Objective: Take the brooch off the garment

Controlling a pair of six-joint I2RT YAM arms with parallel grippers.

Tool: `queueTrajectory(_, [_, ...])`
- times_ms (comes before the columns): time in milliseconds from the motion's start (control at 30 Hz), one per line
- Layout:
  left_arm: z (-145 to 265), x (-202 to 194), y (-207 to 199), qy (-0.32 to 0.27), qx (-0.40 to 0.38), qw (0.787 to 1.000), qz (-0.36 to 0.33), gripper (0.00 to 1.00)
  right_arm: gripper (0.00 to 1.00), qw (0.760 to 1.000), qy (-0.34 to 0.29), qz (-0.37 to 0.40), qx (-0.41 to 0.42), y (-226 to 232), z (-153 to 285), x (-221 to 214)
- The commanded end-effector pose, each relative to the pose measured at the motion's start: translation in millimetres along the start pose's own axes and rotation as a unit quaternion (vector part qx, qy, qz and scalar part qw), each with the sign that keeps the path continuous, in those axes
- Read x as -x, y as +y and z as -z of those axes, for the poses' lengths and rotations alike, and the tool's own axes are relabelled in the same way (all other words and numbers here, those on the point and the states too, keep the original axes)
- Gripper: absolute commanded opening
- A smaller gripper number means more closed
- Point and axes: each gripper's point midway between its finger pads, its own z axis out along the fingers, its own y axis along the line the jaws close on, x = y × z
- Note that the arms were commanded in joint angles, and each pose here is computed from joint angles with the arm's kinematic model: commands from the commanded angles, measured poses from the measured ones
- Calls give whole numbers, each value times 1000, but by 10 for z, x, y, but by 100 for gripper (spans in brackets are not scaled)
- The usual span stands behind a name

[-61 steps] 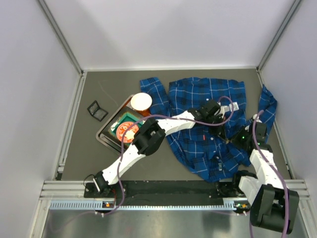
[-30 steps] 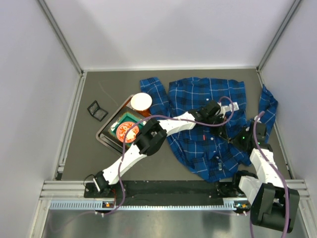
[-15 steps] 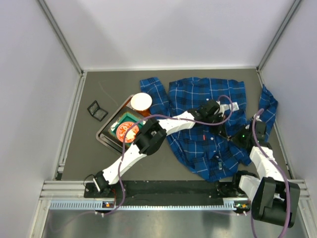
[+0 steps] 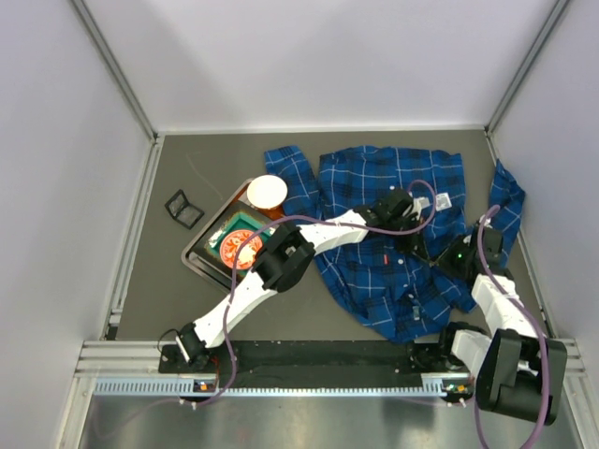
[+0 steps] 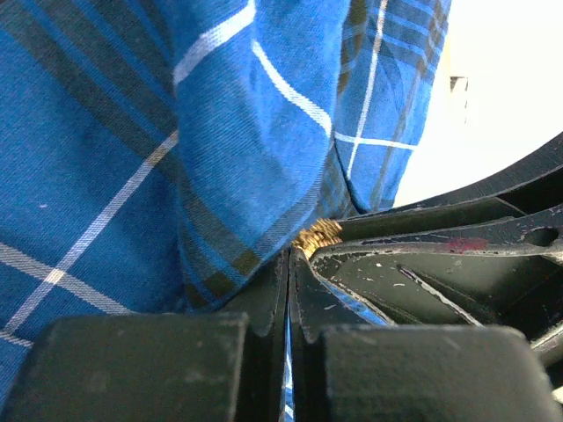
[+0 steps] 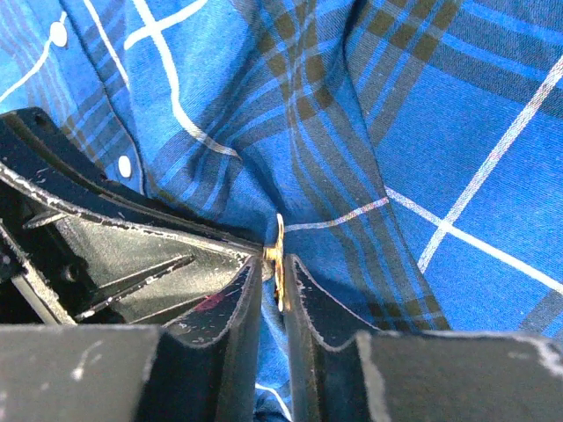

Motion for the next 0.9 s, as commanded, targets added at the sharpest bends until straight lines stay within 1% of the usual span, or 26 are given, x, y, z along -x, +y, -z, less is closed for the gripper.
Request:
queueTrajectory(0, [-39,-193,20,11,24,999,-21,0,18,999,-21,-19,23,170,-59,207])
queueTrajectory(100, [-43,-225,46,15,27,999,-23,0,18,999,-22,-19,18,160,-69,232])
queueTrajectory(167, [-32,-221,73,13,32,999,-26,0,17,999,-32,-15,12,146,-59,275])
queueTrajectory(267, [-19,-195,79,10,34,999,-27,0,10,999,-42,-6,11,145,-20,309])
queueTrajectory(300, [-22,-197,76,9,34,999,-29,0,4,999,-42,-5,13,150,-8,307])
queueTrajectory(333, [-18,-188,76,9,34,999,-29,0,1,999,-43,-3,15,150,-5,296])
queueTrajectory(533, [-31,-199,28,16,20,999,-26,0,0,998,-42,21,37,208,21,277])
queueTrajectory(633, [-5,-187,-44,15,11,999,-28,0,0,998,-45,22,29,181,44,276])
queueTrajectory(767, [161,-17,-232,-6,-11,999,-39,0,0,999,-40,19,4,88,81,242])
queueTrajectory(800, [212,43,-295,-16,-18,999,-44,3,0,999,-38,18,-1,74,91,235])
queueTrajectory(833, [296,136,-346,-28,-19,998,-48,11,0,999,-41,18,-2,81,112,258])
queueTrajectory(867, [338,183,-370,-34,-22,998,-49,14,0,999,-40,19,-8,63,126,251])
